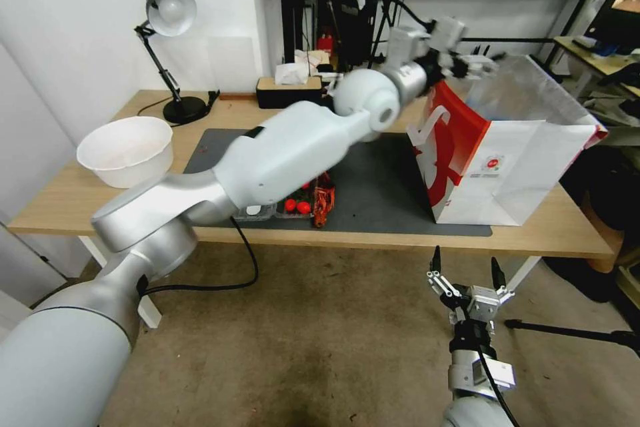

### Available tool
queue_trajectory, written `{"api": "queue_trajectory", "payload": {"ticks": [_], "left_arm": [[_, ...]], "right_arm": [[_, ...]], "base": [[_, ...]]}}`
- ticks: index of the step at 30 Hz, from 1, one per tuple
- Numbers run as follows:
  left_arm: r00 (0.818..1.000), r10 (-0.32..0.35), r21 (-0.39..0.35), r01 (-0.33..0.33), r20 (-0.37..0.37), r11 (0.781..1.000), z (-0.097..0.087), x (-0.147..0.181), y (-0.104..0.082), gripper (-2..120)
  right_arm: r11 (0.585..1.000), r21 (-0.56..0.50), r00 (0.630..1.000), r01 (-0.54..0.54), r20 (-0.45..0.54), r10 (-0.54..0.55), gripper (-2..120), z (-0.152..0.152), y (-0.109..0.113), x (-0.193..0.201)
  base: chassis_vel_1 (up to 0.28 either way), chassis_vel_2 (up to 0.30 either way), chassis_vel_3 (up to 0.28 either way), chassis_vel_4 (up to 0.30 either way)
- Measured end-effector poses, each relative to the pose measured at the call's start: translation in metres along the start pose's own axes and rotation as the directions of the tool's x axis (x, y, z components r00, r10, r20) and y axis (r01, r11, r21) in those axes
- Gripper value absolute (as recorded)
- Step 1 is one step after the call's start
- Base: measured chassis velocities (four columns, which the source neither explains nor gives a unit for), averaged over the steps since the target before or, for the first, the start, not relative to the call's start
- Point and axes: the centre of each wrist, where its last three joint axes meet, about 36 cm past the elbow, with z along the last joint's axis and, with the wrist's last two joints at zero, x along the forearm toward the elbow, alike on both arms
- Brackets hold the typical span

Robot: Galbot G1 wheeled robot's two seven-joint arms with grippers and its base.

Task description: Pick up the trash from the table and place it into the takeout bag.

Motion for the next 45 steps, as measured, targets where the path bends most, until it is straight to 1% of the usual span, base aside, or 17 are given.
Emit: {"api": "queue_trajectory", "payload": {"ticks": [2,4,5,8,9,12,13,15,17,20,21,24,25,31,37,41,45], "left_arm": [[1.0,-0.018,-0.007,0.018,0.008,1.0,-0.001,0.006,0.007,100],[0.995,-0.094,-0.032,0.095,0.024,0.995,-0.003,0.039,0.04,100],[0.995,-0.094,-0.032,0.095,0.024,0.995,-0.003,0.039,0.04,100],[0.981,-0.187,-0.056,0.189,0.044,0.98,-0.006,0.082,0.079,100],[0.981,-0.187,-0.056,0.189,0.044,0.98,-0.006,0.082,0.079,100],[0.96,-0.269,-0.051,0.273,0.081,0.961,-0.014,0.123,0.11,100],[0.96,-0.269,-0.051,0.273,0.081,0.961,-0.014,0.123,0.11,100],[0.939,-0.329,-0.05,0.335,0.1,0.941,-0.019,0.155,0.13,100],[0.936,-0.338,-0.05,0.344,0.101,0.938,-0.019,0.16,0.133,100],[0.91,-0.403,-0.063,0.41,0.099,0.91,-0.014,0.205,0.151,100],[0.91,-0.403,-0.063,0.41,0.099,0.91,-0.014,0.205,0.151,100],[0.884,-0.458,-0.094,0.466,0.099,0.88,-0.008,0.248,0.158,100],[0.884,-0.458,-0.094,0.466,0.099,0.88,-0.008,0.248,0.158,100],[0.854,-0.512,-0.109,0.52,0.096,0.847,0.003,0.295,0.148,100],[0.826,-0.561,-0.115,0.564,0.059,0.818,0.043,0.347,0.126,100],[0.82,-0.57,-0.118,0.572,0.053,0.811,0.051,0.358,0.119,100],[0.795,-0.605,-0.12,0.605,0.045,0.787,0.073,0.388,0.102,100]], "right_arm": [[1.0,-0.001,1.0,0.0,0.0,0.0,100,-0.001,0.0,0.001],[1.0,-0.003,1.0,0.003,0.001,-0.003,100,-0.003,0.001,0.002],[1.0,-0.003,1.0,0.003,0.001,-0.003,100,-0.003,0.001,0.002],[1.0,-0.004,1.0,0.006,-0.002,-0.006,100,-0.003,0.004,0.004],[1.0,-0.004,1.0,0.006,-0.002,-0.006,100,-0.003,0.004,0.004],[1.0,-0.002,1.0,0.01,-0.003,-0.01,100,-0.003,0.004,0.006],[1.0,-0.002,1.0,0.01,-0.003,-0.01,100,-0.003,0.004,0.006],[1.0,0.003,1.0,0.014,-0.003,-0.014,100,-0.004,0.003,0.007],[1.0,0.003,1.0,0.015,-0.003,-0.015,100,-0.004,0.003,0.007],[1.0,0.004,1.0,0.015,-0.005,-0.015,100,-0.005,0.002,0.008],[1.0,0.004,1.0,0.015,-0.005,-0.015,100,-0.005,0.002,0.008],[1.0,0.003,1.0,0.016,-0.004,-0.016,100,-0.006,0.002,0.009],[1.0,0.003,1.0,0.016,-0.004,-0.016,100,-0.006,0.002,0.009],[1.0,0.007,1.0,0.024,0.004,-0.024,100,-0.009,0.001,0.007],[0.999,0.01,0.999,0.032,0.006,-0.032,100,-0.011,0.0,0.007],[0.999,0.009,0.999,0.034,0.006,-0.034,100,-0.011,0.001,0.007],[0.999,0.008,0.999,0.037,0.003,-0.037,100,-0.01,0.001,0.007]], "base": [[0.0,0.0,0.0,0.0],[0.0,0.0,0.0,0.0],[0.0,0.0,0.0,0.0],[0.0,0.0,0.0,0.0],[0.0,0.0,0.0,0.0],[0.0,0.0,0.0,0.0],[0.0,0.0,0.0,0.0],[0.0,0.0,0.0,0.0],[0.0,0.0,0.0,0.0],[0.0,0.0,0.0,0.0],[0.0,0.0,0.0,0.0],[0.0,0.0,0.0,0.0],[0.0,0.0,0.0,0.0],[0.0,0.0,0.0,0.0],[0.0,0.0,0.0,0.0],[0.0,0.0,0.0,0.0],[0.0,0.0,0.0,0.0]]}}
